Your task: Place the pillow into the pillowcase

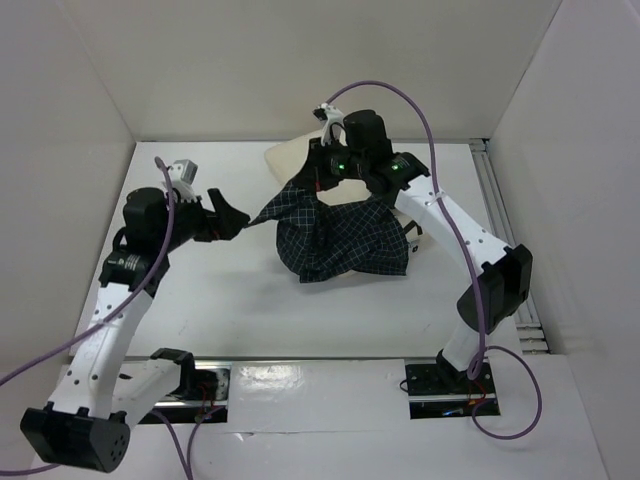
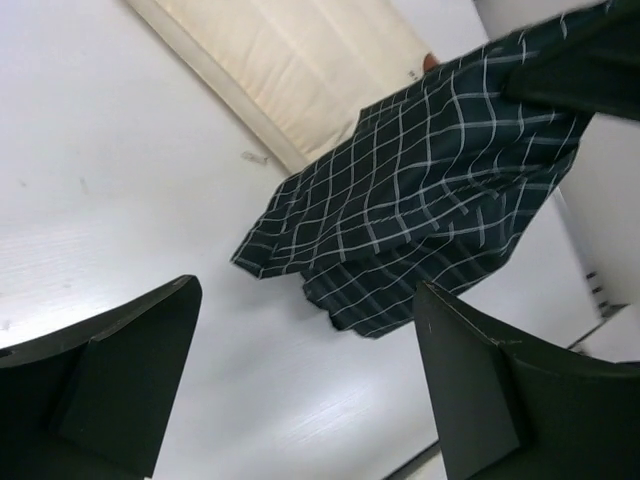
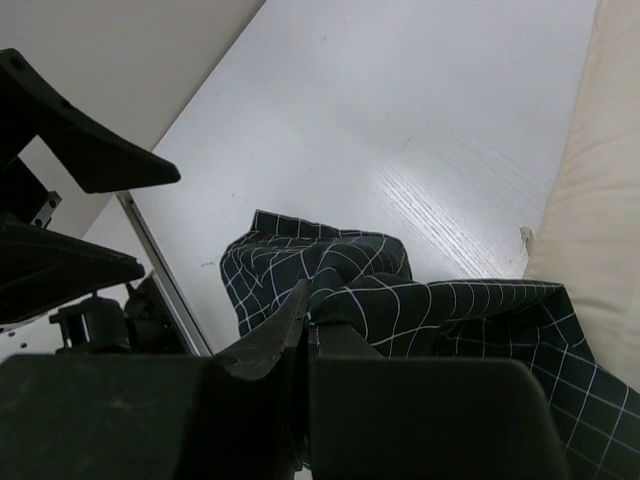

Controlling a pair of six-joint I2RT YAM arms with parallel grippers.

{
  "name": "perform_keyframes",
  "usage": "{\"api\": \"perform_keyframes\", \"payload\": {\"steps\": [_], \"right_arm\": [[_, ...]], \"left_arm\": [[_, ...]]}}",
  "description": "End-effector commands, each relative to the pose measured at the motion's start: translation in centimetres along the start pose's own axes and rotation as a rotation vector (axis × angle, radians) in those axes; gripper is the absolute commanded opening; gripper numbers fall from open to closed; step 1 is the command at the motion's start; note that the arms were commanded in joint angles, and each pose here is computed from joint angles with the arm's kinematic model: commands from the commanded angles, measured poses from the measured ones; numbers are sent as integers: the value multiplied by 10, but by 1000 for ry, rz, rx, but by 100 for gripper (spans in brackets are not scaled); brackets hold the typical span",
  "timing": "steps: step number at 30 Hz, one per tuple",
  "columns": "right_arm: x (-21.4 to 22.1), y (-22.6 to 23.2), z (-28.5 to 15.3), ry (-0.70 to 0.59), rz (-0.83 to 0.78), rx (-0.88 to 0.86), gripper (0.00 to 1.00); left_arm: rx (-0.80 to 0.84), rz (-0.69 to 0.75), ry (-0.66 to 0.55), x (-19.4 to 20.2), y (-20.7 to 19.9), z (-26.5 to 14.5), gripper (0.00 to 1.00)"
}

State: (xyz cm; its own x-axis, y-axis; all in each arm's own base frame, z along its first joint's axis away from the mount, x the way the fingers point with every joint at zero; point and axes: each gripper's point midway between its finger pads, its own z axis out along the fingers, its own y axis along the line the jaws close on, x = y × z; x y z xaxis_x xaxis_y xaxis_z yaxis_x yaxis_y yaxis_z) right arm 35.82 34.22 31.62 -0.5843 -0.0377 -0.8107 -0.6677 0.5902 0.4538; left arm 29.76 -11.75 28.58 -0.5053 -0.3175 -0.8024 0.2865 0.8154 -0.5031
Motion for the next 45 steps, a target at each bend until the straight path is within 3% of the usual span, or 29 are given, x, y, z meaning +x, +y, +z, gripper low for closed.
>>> {"api": "perform_keyframes", "payload": {"steps": [1, 4, 11, 12, 21, 23, 24, 25, 26, 28, 31, 33, 36, 41, 43, 45], "right_arm": [[-12, 19, -21, -47, -44, -60, 0], [-9, 17, -20, -39, -40, -58, 0], [-9, 21, -23, -36, -40, -67, 0], [-9, 21, -23, -36, -40, -67, 0], [-14, 25, -24, -41, -35, -78, 0], [-14, 24, -23, -33, -31, -75, 0], [-15, 20, -24, -37, -28, -68, 0], [-10, 19, -21, -17, -19, -71, 0], [-10, 19, -21, -17, -19, -71, 0], [-14, 21, -19, -21, -23, -82, 0], [-22, 25, -16, -47, -9, -105, 0], [-18, 33, -12, -33, -1, -138, 0], [-12, 61, -5, -18, -29, -214, 0], [-1, 110, 16, 21, -49, -345, 0], [-19, 138, 14, -21, -41, -447, 0], [-28, 173, 17, -69, -59, -569, 0]], "left_arm": [[33, 267, -122, -13, -5, -16, 100], [31, 338, -167, -13, -1, -13, 100], [132, 482, -79, 2, -16, 5, 100], [166, 480, -31, 11, -19, 9, 100], [201, 474, 20, 30, -19, 47, 100], [217, 473, -2, 20, -24, 54, 87], [212, 458, 15, 21, -22, 61, 72], [213, 440, 15, 17, -24, 64, 50], [163, 432, -29, -3, -23, 66, 1], [87, 367, -39, -17, -18, 67, 0], [-20, 294, -174, -77, -24, 50, 0], [-44, 277, -332, -133, -39, 12, 0], [-30, 265, -422, -188, -70, -32, 0], [-39, 253, -652, -245, -102, -97, 0], [-66, 257, -773, -273, -117, -139, 0], [-107, 241, -789, -284, -115, -144, 0]]}}
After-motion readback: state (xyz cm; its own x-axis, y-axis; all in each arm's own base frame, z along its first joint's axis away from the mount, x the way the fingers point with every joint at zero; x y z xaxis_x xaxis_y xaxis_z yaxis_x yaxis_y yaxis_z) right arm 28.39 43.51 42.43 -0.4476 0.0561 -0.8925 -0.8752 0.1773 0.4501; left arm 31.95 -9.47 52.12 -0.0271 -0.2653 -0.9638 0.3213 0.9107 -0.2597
